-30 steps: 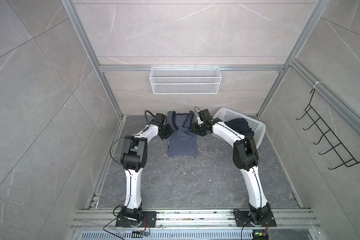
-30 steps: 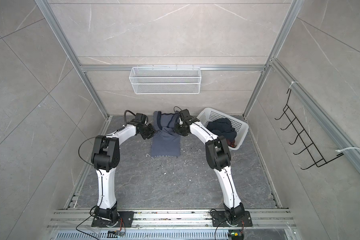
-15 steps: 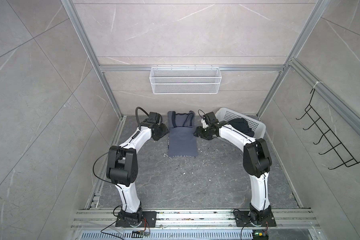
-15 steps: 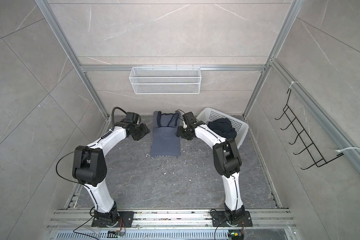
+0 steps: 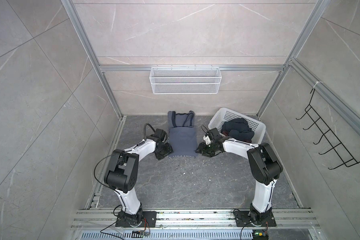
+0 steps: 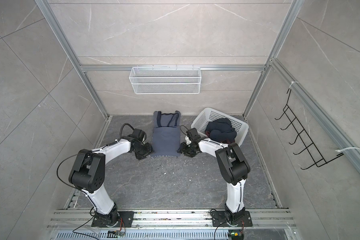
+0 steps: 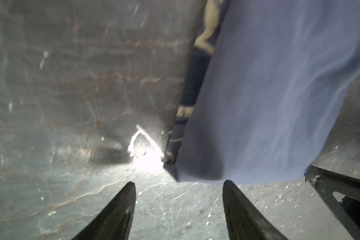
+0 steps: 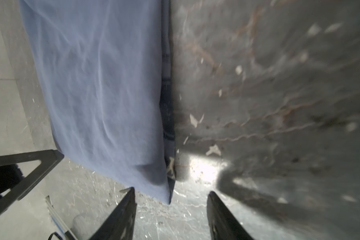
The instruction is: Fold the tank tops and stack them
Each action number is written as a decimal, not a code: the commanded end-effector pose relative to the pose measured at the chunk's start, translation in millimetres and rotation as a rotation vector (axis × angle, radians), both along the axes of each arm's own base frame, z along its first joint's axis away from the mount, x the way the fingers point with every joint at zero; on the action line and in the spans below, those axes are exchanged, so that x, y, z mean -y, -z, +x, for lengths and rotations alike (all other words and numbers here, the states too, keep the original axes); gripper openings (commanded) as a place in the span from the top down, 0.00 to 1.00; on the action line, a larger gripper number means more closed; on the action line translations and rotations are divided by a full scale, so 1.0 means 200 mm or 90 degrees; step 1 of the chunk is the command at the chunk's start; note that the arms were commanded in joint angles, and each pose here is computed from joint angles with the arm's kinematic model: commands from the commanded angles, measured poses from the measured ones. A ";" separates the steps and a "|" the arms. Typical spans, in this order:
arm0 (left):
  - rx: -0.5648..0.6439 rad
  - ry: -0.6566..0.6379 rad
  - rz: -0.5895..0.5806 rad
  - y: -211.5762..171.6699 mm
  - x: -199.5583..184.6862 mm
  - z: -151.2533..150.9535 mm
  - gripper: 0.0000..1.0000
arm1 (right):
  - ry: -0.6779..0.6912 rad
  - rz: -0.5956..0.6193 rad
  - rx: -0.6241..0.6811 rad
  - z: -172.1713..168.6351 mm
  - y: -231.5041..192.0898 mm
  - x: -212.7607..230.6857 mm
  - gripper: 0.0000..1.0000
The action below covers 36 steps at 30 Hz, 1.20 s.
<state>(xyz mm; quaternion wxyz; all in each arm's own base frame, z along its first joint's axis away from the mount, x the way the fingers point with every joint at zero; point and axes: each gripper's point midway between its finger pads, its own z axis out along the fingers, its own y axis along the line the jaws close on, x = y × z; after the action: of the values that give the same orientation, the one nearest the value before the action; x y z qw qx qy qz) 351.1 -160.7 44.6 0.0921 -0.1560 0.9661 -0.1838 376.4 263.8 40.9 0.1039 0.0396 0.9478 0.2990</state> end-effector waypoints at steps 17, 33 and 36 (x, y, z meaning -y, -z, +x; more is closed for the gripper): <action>0.014 -0.013 -0.052 0.10 0.06 0.03 0.51 | -0.014 0.027 -0.011 -0.02 0.13 -0.15 0.69; 0.069 -0.015 -0.048 -0.01 0.05 -0.05 1.00 | -0.019 -0.003 0.036 -0.11 0.01 -0.09 1.00; 0.092 -0.026 -0.041 -0.07 0.03 -0.11 1.00 | -0.025 -0.006 0.040 -0.17 -0.01 -0.08 1.00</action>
<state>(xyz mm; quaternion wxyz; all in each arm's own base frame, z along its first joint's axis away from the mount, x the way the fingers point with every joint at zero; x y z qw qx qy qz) 332.5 -171.8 38.3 0.1268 -0.1554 0.9527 -0.2282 354.2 287.6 36.8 0.1194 0.0209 0.9422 0.3124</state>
